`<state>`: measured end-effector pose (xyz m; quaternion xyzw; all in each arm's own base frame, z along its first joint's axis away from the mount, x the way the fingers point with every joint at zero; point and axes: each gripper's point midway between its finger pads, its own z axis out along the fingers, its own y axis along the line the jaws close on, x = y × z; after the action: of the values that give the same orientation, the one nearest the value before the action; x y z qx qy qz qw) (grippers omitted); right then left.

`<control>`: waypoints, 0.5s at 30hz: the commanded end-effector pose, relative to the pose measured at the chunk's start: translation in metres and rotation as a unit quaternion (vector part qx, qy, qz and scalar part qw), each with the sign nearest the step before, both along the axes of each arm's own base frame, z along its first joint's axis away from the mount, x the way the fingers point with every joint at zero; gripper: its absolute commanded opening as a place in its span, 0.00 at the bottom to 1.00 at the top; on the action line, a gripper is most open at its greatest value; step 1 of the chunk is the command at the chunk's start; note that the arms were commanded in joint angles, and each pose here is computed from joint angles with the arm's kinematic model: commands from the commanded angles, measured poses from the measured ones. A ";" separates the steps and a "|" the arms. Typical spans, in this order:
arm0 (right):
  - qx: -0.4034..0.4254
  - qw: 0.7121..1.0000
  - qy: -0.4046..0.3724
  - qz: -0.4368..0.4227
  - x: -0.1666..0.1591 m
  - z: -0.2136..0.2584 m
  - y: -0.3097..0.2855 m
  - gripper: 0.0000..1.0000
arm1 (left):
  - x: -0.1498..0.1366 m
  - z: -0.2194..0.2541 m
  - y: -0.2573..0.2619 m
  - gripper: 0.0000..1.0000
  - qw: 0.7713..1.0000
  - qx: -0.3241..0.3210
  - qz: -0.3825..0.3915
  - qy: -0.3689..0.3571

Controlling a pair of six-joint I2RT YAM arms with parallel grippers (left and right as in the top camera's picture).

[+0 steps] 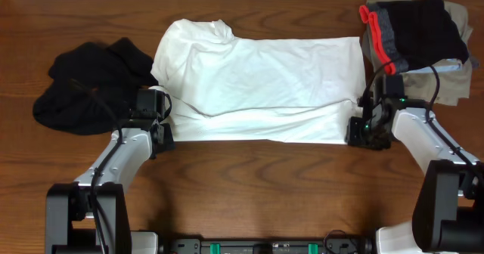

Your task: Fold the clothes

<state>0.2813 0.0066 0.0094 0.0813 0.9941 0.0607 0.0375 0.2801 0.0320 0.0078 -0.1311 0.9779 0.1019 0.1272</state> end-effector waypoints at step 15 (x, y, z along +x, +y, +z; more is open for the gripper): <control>-0.047 0.999 -0.011 -0.013 0.008 -0.016 -0.010 0.41 | 0.000 0.002 0.006 0.06 1.000 0.013 0.002 -0.003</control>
<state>0.2946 -0.0111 0.0023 0.0883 0.9938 0.0121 0.0663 0.2803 0.0320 0.0078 -0.1312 0.9778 0.1018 0.1278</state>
